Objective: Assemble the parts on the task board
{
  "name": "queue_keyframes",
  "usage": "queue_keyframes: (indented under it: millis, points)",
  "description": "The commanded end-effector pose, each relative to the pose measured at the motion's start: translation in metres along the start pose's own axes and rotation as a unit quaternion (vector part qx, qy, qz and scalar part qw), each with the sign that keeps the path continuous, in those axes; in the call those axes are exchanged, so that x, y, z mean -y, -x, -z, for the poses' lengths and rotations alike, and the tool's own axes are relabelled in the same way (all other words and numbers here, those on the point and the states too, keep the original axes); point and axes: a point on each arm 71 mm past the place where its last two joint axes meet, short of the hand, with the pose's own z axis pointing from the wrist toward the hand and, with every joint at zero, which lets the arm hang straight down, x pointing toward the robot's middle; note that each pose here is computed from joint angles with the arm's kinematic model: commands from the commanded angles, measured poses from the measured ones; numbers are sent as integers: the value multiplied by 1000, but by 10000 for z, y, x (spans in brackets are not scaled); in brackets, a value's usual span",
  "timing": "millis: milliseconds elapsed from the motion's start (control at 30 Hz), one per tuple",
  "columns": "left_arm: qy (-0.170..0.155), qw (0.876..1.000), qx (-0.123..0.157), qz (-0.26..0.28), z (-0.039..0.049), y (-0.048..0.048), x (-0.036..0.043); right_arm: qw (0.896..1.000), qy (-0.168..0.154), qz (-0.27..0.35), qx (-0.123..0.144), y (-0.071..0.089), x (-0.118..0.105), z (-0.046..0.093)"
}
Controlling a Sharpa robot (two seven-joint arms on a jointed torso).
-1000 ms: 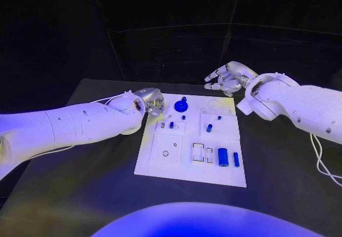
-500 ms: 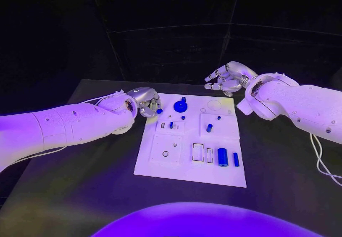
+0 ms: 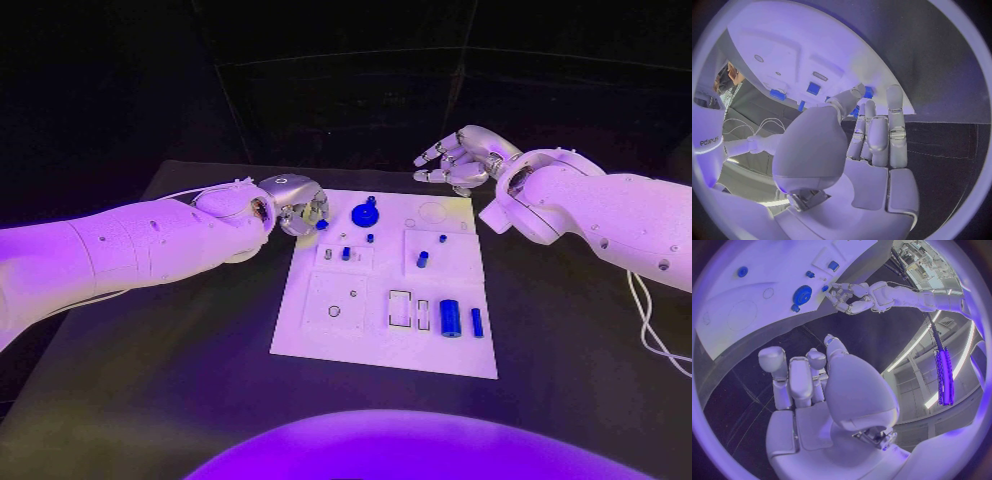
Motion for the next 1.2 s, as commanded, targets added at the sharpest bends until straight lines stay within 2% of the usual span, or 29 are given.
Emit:
queue_keyframes:
  millis: [33, 433, 1200]
  points:
    - [-31, 999, -25, -32, -34, -13, 24, 1000, 5, -1, -3, -1, -21, -5]
    - [-15, 997, -50, -48, -133, -15, -19, 1000, 6, -1, -4, -11, -31, -15]
    - [-10, 995, -83, -49, -172, -54, -2, 1000, 7, -1, -5, -19, -36, -22]
